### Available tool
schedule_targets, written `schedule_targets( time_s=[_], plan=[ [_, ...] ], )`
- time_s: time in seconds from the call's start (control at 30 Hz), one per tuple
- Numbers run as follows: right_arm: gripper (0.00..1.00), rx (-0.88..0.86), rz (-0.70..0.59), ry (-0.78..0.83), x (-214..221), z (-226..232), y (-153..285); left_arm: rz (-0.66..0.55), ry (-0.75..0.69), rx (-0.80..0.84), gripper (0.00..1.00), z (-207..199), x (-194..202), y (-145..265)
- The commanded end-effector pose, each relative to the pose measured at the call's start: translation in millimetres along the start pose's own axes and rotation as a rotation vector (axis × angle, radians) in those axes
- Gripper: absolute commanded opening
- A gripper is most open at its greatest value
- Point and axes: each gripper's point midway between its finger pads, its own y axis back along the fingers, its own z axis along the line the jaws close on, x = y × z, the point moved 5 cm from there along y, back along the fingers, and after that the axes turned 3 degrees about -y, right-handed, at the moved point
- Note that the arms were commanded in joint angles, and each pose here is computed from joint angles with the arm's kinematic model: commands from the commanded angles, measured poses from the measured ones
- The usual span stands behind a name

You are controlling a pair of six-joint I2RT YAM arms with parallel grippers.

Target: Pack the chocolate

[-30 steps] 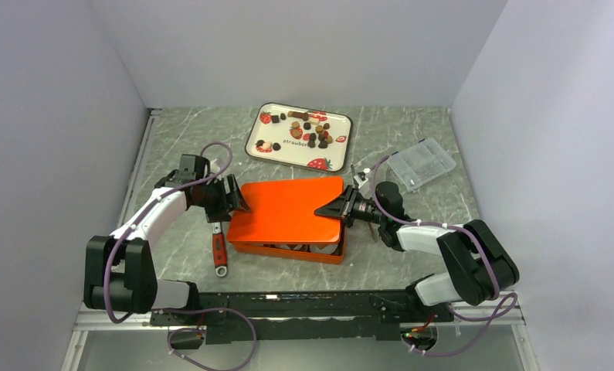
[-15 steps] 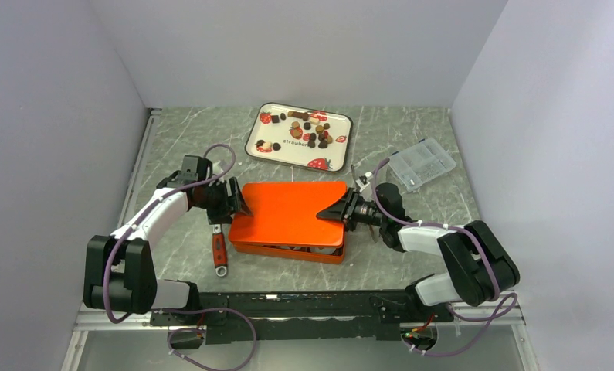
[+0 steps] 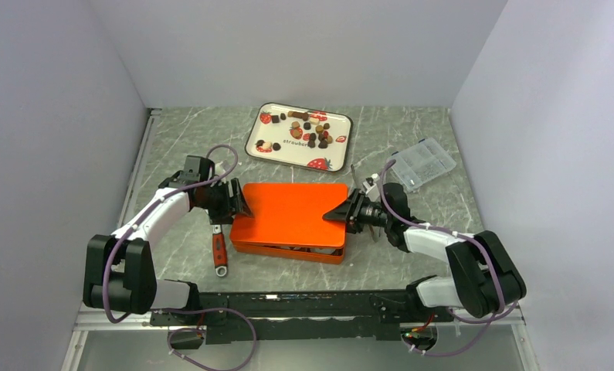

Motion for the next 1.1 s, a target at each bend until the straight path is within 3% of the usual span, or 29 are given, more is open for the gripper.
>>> schedule_targets(
  time_s=[0.0,1.07],
  plan=[
    [0.41,-0.013,-0.02,0.057,-3,6,7,0.008,-0.032,0.005,0.71,-2,0,-2],
    [0.41,0.188,-0.072,0.11,3,-19,28,0.036,-0.062,-0.006,0.71,-9,11,-4]
  ],
)
